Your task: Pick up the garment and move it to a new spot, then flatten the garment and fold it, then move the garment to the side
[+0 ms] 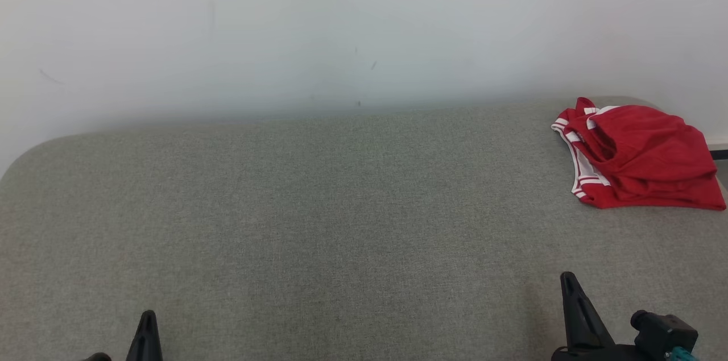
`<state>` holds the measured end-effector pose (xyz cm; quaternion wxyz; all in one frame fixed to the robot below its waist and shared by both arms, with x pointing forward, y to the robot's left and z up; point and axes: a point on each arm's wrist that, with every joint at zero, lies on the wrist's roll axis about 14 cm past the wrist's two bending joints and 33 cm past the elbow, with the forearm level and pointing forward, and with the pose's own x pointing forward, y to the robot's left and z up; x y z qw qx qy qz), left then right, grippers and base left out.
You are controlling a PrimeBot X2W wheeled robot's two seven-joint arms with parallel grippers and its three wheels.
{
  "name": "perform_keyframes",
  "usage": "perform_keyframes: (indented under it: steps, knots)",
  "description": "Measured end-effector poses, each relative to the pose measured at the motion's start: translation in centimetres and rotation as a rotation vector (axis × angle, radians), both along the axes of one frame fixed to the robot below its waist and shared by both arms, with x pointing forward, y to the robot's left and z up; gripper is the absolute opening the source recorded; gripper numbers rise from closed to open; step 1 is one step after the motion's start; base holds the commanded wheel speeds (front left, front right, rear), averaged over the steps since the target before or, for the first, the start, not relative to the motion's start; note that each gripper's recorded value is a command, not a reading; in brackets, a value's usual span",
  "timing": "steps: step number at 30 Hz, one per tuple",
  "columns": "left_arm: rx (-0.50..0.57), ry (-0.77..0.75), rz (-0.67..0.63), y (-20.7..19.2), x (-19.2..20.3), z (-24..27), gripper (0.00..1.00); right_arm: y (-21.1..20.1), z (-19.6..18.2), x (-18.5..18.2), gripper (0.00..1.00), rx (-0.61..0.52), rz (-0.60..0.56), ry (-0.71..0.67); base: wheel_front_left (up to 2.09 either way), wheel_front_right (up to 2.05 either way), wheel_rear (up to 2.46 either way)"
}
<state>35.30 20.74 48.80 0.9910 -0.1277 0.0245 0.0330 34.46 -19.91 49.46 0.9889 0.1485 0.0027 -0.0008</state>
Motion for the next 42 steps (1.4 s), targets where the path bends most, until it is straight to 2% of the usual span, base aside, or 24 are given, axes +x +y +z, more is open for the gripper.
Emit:
perform_keyframes:
  steps: [10, 42]
  knots:
    - [-0.180, 0.025, 0.019, 0.1, 0.5, -0.3, 0.00, -0.3, 0.0, 0.5, 0.00, 0.174, -0.023, 0.011, 0.00, 0.00, 0.00]
    - [-0.648, 0.031, 0.031, -0.4, 1.7, -0.2, 0.00, -0.7, 0.0, 1.9, 0.00, 0.614, -0.050, 0.024, 0.00, 0.00, 0.00]
